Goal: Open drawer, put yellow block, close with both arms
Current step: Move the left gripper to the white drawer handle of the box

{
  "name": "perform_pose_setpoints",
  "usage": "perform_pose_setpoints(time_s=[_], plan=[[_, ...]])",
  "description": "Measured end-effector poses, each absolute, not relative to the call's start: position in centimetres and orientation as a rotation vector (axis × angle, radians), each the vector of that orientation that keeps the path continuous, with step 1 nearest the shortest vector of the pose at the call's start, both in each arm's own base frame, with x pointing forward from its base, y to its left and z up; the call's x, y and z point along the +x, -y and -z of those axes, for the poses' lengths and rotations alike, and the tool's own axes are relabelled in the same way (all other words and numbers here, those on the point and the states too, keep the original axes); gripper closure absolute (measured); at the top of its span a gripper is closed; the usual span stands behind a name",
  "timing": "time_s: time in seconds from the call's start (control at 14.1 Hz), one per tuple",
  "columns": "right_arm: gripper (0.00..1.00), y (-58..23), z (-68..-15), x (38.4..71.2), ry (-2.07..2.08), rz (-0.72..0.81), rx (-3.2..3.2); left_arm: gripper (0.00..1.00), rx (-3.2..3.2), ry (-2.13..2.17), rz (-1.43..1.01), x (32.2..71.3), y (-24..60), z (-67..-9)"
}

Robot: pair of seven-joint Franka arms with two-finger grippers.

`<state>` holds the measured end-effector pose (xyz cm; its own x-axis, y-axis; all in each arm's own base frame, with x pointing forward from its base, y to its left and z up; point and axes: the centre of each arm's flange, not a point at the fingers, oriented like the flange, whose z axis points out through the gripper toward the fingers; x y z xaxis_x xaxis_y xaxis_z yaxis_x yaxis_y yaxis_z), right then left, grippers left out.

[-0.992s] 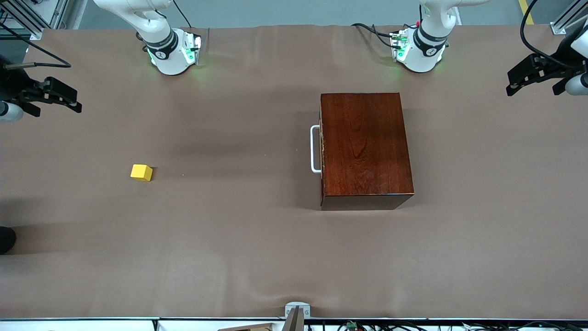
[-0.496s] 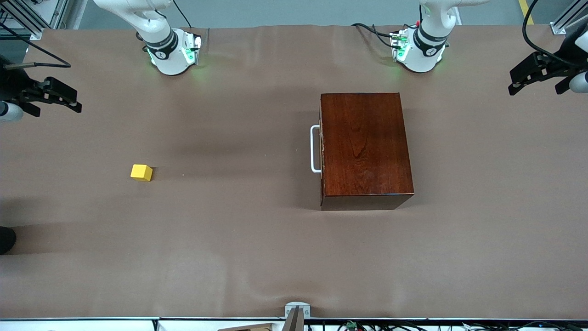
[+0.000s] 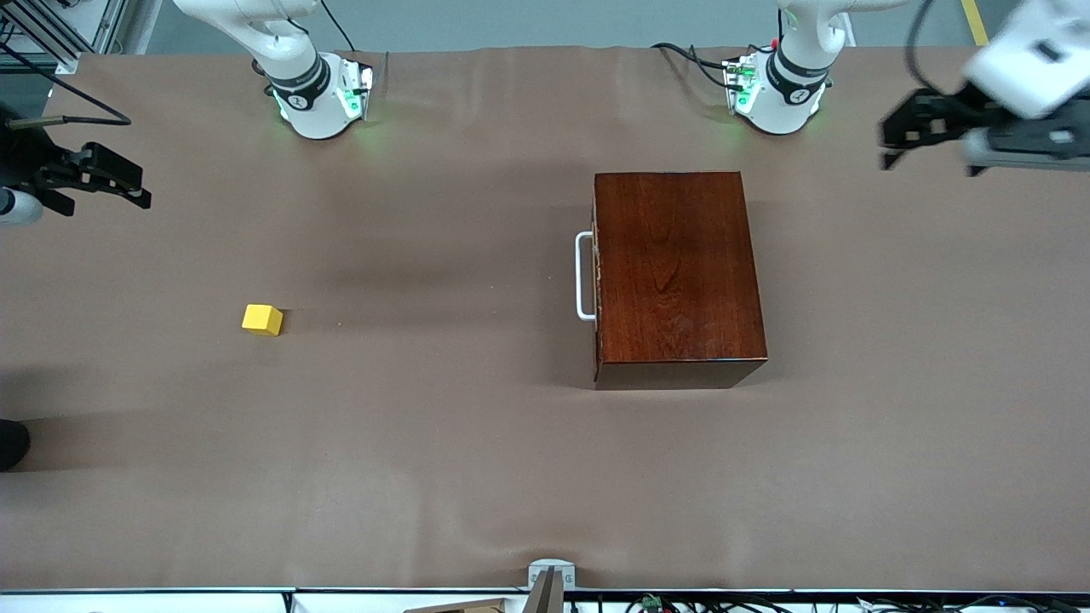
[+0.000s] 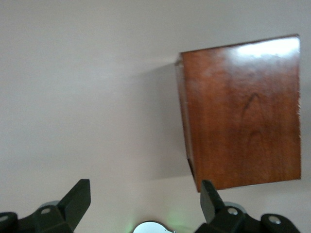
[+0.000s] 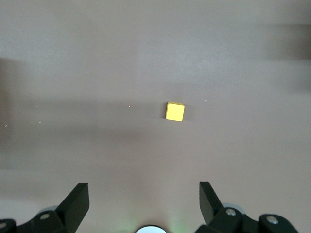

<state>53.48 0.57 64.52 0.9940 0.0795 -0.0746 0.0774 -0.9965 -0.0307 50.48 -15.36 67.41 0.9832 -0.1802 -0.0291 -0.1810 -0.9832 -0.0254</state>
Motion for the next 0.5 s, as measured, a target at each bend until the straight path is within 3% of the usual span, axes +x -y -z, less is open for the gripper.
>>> perform_pose_setpoints(time_s=[0.5], plan=[[0.0,-0.5,-64.4,53.4,0.121,-0.128,-3.109,0.0,-3.061,-0.399,-0.001,51.6,33.9,-60.4]])
